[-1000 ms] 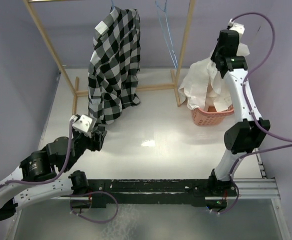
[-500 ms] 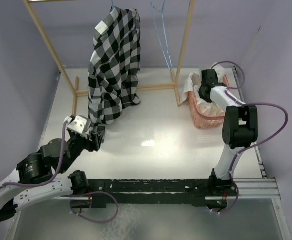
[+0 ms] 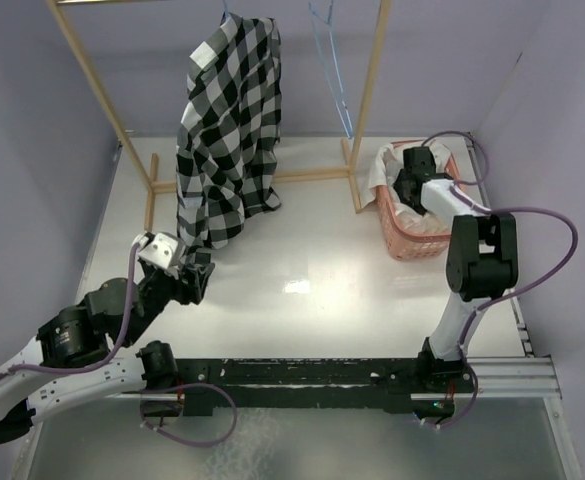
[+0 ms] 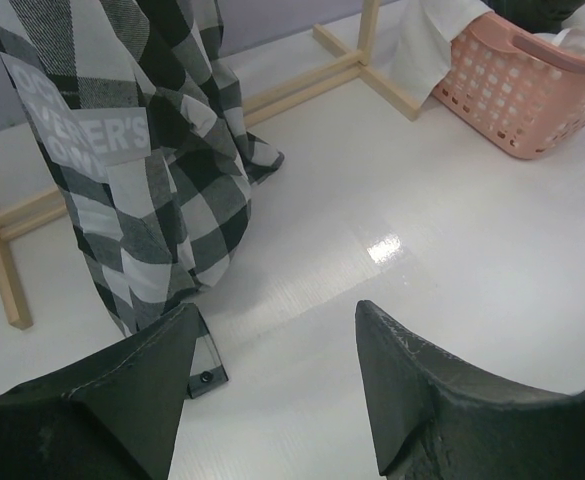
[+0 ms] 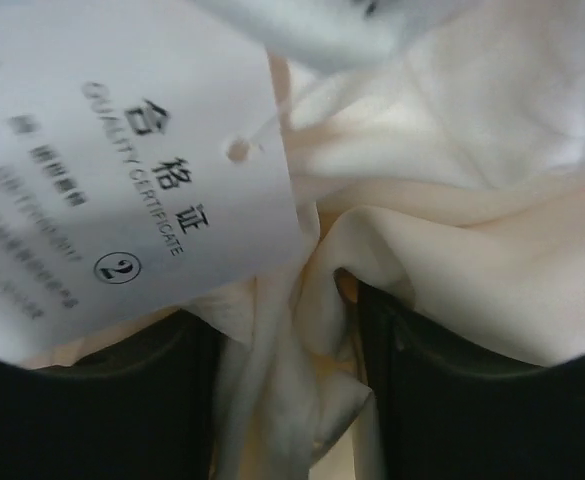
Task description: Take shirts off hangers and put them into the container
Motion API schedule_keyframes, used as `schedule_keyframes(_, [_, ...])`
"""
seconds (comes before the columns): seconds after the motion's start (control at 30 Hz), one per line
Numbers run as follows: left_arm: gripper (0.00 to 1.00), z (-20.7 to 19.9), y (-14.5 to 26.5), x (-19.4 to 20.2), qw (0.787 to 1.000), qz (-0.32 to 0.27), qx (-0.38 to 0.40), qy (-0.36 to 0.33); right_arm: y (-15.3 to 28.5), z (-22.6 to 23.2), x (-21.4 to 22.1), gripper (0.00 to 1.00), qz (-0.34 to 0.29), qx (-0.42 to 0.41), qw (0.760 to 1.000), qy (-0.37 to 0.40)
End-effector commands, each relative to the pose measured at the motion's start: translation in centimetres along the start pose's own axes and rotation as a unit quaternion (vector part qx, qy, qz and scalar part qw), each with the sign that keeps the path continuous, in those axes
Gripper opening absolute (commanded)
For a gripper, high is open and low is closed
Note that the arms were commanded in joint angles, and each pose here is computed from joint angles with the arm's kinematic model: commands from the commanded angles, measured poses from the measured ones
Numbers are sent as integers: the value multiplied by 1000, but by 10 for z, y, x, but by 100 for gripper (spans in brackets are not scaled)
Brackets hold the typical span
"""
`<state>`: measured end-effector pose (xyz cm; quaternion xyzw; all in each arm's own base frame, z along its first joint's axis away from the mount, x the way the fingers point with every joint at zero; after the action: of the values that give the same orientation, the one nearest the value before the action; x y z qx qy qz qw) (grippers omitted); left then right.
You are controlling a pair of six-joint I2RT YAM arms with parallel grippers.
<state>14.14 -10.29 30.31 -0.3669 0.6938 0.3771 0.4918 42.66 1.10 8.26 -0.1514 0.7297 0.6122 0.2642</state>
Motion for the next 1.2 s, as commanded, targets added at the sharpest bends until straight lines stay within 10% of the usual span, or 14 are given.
schedule_keyframes(0.0, [69, -4, -1, -5, 1000, -17, 10, 20, 60, -18, -51, 59, -76, 16, 997, -9])
schedule_keyframes(0.33, [70, -5, -1, -2, 1000, -14, 12, 23, 164, -15, -110, 62, -211, -67, 975, 15])
schedule_keyframes(1.17, [68, -3, -2, 1, 999, -16, 11, 25, 135, 50, -117, 46, -180, -158, 967, 92])
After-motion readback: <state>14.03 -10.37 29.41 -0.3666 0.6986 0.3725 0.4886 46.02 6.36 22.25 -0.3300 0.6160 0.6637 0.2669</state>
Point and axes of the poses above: each gripper's point midway between its finger pads, its own y axis back along the fingers, its own z axis along the line the jaws close on, x = y × z, the point moved 3 cm from there along y, back along the fingers, and after that the axes turned 14 degrees about y, right-handed, at the moved point
